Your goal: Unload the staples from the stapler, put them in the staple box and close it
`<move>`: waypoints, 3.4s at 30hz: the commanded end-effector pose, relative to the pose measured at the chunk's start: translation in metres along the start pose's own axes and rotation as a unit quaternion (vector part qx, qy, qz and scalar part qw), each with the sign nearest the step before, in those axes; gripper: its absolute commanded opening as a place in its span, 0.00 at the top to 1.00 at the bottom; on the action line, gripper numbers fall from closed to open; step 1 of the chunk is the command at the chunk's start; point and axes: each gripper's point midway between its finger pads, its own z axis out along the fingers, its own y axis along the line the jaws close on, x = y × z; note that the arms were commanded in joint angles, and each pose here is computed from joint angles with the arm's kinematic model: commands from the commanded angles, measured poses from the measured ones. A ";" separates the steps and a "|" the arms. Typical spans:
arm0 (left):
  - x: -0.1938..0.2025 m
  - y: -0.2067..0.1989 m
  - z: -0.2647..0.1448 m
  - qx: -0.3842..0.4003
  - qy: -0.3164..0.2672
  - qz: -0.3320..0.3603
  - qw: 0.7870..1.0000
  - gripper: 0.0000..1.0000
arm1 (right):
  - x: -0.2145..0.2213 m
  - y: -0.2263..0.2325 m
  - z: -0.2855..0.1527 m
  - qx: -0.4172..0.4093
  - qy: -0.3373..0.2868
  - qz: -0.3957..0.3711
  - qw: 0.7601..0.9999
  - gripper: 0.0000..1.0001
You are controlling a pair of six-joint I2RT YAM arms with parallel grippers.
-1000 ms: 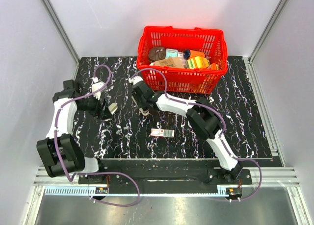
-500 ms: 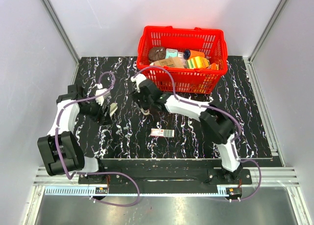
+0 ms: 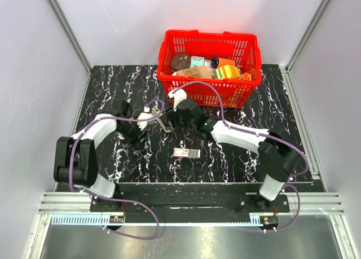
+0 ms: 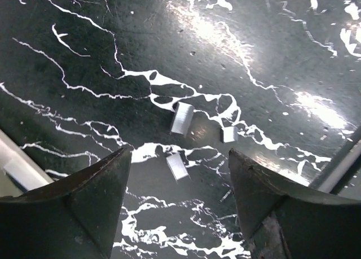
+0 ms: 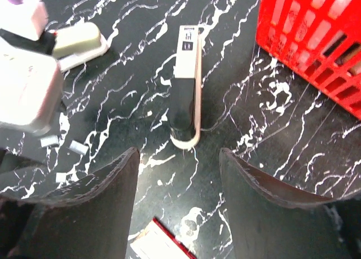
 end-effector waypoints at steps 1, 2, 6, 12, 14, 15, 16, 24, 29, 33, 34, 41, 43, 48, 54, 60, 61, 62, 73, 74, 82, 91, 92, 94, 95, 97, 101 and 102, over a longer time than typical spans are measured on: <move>-0.008 0.024 0.014 -0.031 0.013 0.029 0.999 0.26 | -0.025 -0.002 -0.020 -0.001 -0.051 0.034 0.998 0.37; -0.009 0.025 0.018 -0.033 0.016 0.034 0.999 0.27 | -0.024 -0.004 -0.022 -0.002 -0.054 0.038 0.998 0.39; -0.008 0.027 0.029 -0.037 0.030 0.049 0.998 0.27 | -0.024 -0.008 -0.033 -0.005 -0.066 0.058 0.996 0.43; -0.007 0.028 0.039 -0.041 0.039 0.064 0.996 0.29 | -0.021 -0.008 -0.038 -0.011 -0.065 0.068 0.995 0.49; -0.003 0.025 0.042 -0.037 0.046 0.072 0.996 0.30 | -0.020 -0.008 -0.039 -0.011 -0.063 0.070 0.996 0.52; 0.001 0.023 0.043 -0.035 0.050 0.077 0.995 0.30 | -0.019 -0.008 -0.039 -0.009 -0.061 0.070 0.996 0.53; 0.003 0.020 0.044 -0.034 0.054 0.084 0.994 0.30 | -0.019 -0.009 -0.040 -0.008 -0.061 0.071 0.996 0.55; 0.005 0.021 0.046 -0.050 0.062 0.101 0.992 0.31 | -0.025 -0.010 -0.042 -0.005 -0.065 0.071 0.995 0.69; 0.008 0.019 0.051 -0.053 0.066 0.107 0.991 0.39 | -0.028 -0.009 -0.043 -0.004 -0.066 0.073 0.995 0.77; 0.010 0.015 0.052 -0.061 0.068 0.116 0.989 0.43 | -0.030 -0.011 -0.046 -0.002 -0.069 0.074 0.995 0.83; 0.010 0.015 0.052 -0.063 0.068 0.118 0.989 0.44 | -0.030 -0.010 -0.046 -0.002 -0.069 0.075 0.995 0.83; 0.003 0.015 0.047 -0.074 0.062 0.105 0.990 0.45 | -0.029 -0.008 -0.049 -0.007 -0.067 0.080 0.994 0.84; -0.002 0.014 0.044 -0.075 0.057 0.102 0.990 0.45 | -0.030 -0.008 -0.050 -0.009 -0.068 0.083 0.994 0.84; -0.003 0.009 0.039 -0.072 0.053 0.097 0.991 0.40 | -0.027 -0.007 -0.052 -0.011 -0.066 0.084 0.994 0.83; 0.008 0.004 0.042 -0.074 0.065 0.107 0.989 0.35 | -0.028 -0.009 -0.052 -0.009 -0.067 0.087 0.994 0.83; 0.014 0.006 0.054 -0.094 0.082 0.120 0.985 0.41 | -0.032 -0.007 -0.052 -0.012 -0.070 0.090 0.993 0.84; 0.016 0.006 0.057 -0.097 0.086 0.120 0.984 0.43 | -0.033 -0.006 -0.052 -0.013 -0.071 0.090 0.993 0.84; 0.013 0.006 0.057 -0.098 0.085 0.123 0.984 0.45 | -0.032 -0.006 -0.052 -0.013 -0.071 0.090 0.993 0.84; 0.023 0.007 0.055 -0.108 0.110 0.108 0.982 0.63 | -0.032 -0.007 -0.054 -0.011 -0.069 0.091 0.993 0.85; 0.024 0.007 0.055 -0.110 0.111 0.104 0.982 0.62 | -0.032 -0.007 -0.054 -0.011 -0.069 0.091 0.993 0.85; 0.026 0.006 0.054 -0.110 0.114 0.092 0.983 0.46 | -0.030 -0.008 -0.056 -0.009 -0.066 0.090 0.994 0.86; 0.042 -0.011 0.052 -0.071 0.131 0.099 0.984 0.48 | -0.034 -0.011 -0.059 -0.002 -0.072 0.086 0.994 0.86; 0.043 -0.013 0.052 -0.068 0.132 0.102 0.984 0.48 | -0.035 -0.011 -0.060 -0.002 -0.073 0.085 0.994 0.86; 0.044 -0.014 0.051 -0.064 0.132 0.102 0.984 0.49 | -0.036 -0.011 -0.062 -0.002 -0.075 0.085 0.994 0.86; 0.045 -0.014 0.051 -0.062 0.134 0.098 0.984 0.49 | -0.038 -0.011 -0.063 -0.002 -0.078 0.086 0.993 0.86; 0.046 -0.012 0.050 -0.061 0.136 0.091 0.985 0.49 | -0.041 -0.012 -0.066 -0.002 -0.081 0.083 0.993 0.86; 0.048 -0.007 0.048 -0.051 0.136 0.074 0.987 0.48 | -0.042 -0.012 -0.073 -0.002 -0.082 0.083 0.993 0.84; 0.050 -0.007 0.047 -0.047 0.139 0.071 0.987 0.48 | -0.042 -0.013 -0.075 -0.002 -0.082 0.083 0.993 0.83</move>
